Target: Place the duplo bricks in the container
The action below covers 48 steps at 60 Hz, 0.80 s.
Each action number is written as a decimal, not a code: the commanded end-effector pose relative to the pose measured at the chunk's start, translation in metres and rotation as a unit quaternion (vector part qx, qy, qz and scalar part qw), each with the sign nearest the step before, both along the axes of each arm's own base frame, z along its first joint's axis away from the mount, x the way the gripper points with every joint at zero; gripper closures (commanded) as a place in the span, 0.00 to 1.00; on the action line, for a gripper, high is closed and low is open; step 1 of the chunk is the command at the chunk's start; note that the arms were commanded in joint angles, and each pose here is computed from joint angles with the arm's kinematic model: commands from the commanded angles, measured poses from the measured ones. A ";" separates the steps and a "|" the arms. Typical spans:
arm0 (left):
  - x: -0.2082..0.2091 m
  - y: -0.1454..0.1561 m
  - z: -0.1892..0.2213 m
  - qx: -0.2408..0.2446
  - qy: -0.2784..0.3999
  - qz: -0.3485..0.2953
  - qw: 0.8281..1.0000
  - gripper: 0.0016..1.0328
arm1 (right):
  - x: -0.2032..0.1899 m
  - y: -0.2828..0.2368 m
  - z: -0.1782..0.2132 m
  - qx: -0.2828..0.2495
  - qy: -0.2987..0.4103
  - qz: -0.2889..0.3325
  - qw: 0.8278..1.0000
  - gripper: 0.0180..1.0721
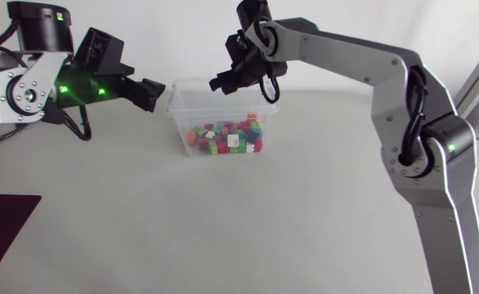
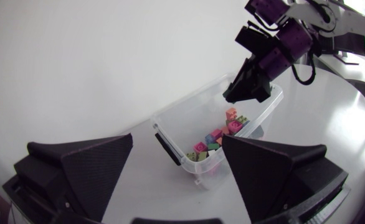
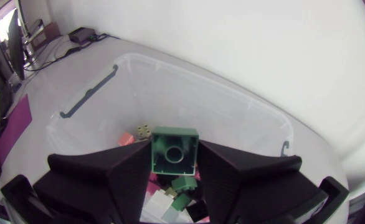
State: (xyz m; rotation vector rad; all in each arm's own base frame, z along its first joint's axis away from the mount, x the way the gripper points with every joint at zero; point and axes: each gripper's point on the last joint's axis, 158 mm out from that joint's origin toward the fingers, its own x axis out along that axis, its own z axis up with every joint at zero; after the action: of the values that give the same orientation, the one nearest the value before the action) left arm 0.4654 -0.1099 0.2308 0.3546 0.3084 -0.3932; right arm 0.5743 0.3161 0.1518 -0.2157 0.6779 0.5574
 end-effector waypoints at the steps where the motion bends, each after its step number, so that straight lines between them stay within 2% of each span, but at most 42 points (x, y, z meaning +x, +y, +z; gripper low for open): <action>1: -0.009 0.008 0.009 -0.005 -0.016 0.007 1.000 0.04 | 0.010 0.003 0.004 0.004 -0.012 0.001 1.000 0.40; 5: -0.014 0.016 0.014 -0.008 -0.023 0.016 1.000 0.04 | 0.007 0.003 0.008 0.003 -0.011 0.002 1.000 0.19; 7: -0.017 0.021 0.016 -0.010 -0.028 0.021 0.999 0.04 | 0.004 0.001 0.014 0.001 -0.014 0.000 1.000 0.04; 21: -0.033 0.046 0.032 -0.024 -0.054 0.051 0.997 0.04 | -0.013 -0.025 0.072 -0.006 -0.079 -0.026 0.996 0.04; 31: -0.048 0.052 0.032 -0.025 -0.059 0.056 0.996 0.04 | -0.034 -0.059 0.108 -0.010 -0.125 -0.058 0.990 0.04; 48: -0.077 0.058 0.032 -0.023 -0.076 0.060 0.995 0.04 | -0.085 -0.138 0.139 -0.036 -0.194 -0.129 0.972 0.04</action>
State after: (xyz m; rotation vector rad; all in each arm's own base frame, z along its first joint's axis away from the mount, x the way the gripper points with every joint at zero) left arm 0.3967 -0.0562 0.2648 0.3321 0.1804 -0.2647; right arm 0.5032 0.2015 0.2935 -0.2624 0.3450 0.2704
